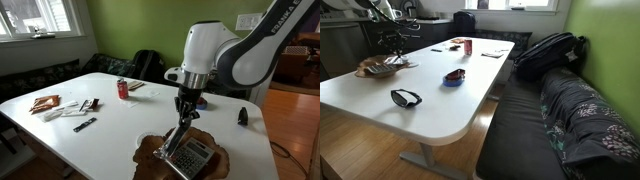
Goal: Move the packet from the tray to the table
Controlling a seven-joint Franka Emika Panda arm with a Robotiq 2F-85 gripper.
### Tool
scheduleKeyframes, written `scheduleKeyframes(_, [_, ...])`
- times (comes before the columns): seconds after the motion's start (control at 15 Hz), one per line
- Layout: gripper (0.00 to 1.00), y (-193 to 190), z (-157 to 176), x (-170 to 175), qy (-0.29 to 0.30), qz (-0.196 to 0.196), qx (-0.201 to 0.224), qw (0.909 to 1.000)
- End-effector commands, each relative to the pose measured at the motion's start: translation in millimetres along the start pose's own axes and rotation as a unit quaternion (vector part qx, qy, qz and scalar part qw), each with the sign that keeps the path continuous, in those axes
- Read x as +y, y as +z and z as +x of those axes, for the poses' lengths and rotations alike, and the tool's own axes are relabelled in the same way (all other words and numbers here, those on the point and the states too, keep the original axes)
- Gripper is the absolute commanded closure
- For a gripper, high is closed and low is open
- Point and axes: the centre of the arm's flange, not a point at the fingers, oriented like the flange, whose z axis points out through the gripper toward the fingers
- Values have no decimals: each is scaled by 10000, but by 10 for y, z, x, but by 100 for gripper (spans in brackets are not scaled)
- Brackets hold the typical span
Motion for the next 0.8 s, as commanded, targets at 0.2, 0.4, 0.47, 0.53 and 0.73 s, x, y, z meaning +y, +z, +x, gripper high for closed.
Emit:
scheduleKeyframes(0.2, [99, -503, -350, 372, 661, -545, 163, 9962])
scheduleKeyframes(0.4, [100, -354, -465, 538, 1099, -1307, -8, 9853])
scheduleKeyframes(0.47, [100, -383, -574, 695, 1208, -1502, 34, 9812])
scheduleKeyframes(0.53, [100, -420, -700, 854, 1347, -1723, 69, 9758])
scheduleKeyframes(0.73, [100, -571, -1143, 1305, 1888, -2343, 126, 9536])
